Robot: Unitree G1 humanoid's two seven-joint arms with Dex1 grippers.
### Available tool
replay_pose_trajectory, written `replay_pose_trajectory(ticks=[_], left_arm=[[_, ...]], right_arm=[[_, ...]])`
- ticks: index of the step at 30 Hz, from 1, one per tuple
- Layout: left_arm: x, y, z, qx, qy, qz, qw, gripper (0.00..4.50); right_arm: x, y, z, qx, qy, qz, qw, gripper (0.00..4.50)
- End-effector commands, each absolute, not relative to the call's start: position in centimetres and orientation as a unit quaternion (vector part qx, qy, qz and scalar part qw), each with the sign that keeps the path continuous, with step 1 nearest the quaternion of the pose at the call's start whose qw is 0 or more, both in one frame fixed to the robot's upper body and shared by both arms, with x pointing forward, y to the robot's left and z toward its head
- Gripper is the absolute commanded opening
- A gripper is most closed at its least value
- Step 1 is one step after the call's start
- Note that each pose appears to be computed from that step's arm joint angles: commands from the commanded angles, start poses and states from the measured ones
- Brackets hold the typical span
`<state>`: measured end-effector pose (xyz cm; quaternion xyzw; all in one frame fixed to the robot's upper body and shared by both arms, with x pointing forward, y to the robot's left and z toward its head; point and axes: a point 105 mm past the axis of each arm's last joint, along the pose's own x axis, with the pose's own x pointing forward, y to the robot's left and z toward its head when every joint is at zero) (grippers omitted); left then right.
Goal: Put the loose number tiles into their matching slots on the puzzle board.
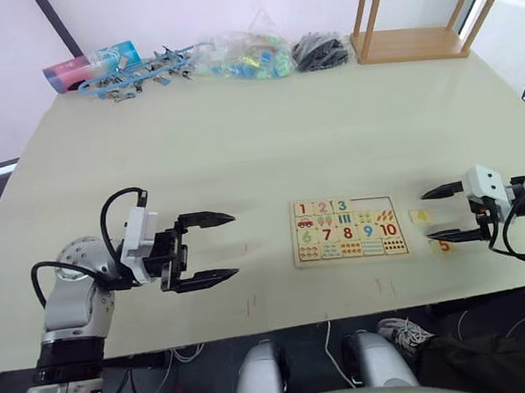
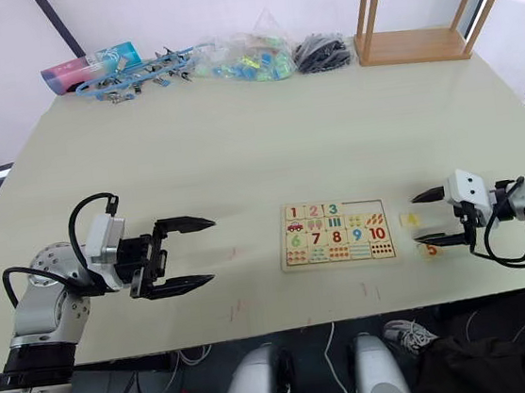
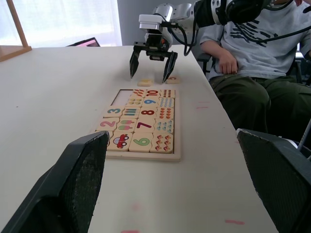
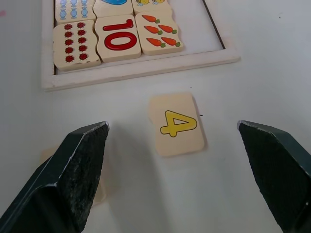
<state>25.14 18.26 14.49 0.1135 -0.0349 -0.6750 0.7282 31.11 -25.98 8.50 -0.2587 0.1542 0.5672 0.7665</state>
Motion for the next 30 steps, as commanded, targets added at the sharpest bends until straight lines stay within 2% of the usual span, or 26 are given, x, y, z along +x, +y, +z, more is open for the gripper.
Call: replay_pose_trajectory(ticks=[1, 17, 18, 19, 24, 25, 30], left_arm=[[24.96, 18.45, 15.47, 0.128, -0.05, -0.679, 0.721, 4.5], [24.81, 19.16, 15.19, 0.13, -0.049, -0.673, 0.726, 4.5], [24.8, 19.21, 15.16, 0.13, -0.048, -0.673, 0.727, 4.5], [24.8, 19.24, 15.14, 0.13, -0.048, -0.672, 0.727, 4.5], [24.71, 19.31, 14.92, 0.13, -0.047, -0.671, 0.728, 4.5], [24.7, 19.31, 14.86, 0.129, -0.047, -0.672, 0.728, 4.5], [24.89, 19.35, 14.78, 0.13, -0.047, -0.672, 0.728, 4.5]], right_arm=[[31.67, -25.96, 9.21, -0.265, 0.146, 0.567, 0.766, 4.44], [32.17, -25.53, 8.4, -0.25, 0.191, 0.583, 0.749, 4.44], [32.13, -25.56, 8.34, -0.249, 0.194, 0.583, 0.749, 3.92], [32.11, -25.58, 8.31, -0.248, 0.195, 0.583, 0.749, 3.71], [32.04, -25.67, 8.27, -0.244, 0.195, 0.582, 0.751, 1.11], [32.03, -25.67, 8.3, -0.243, 0.193, 0.582, 0.752, 0.87], [32.32, -25.6, 8.93, -0.243, 0.178, 0.576, 0.76, 0.88]])
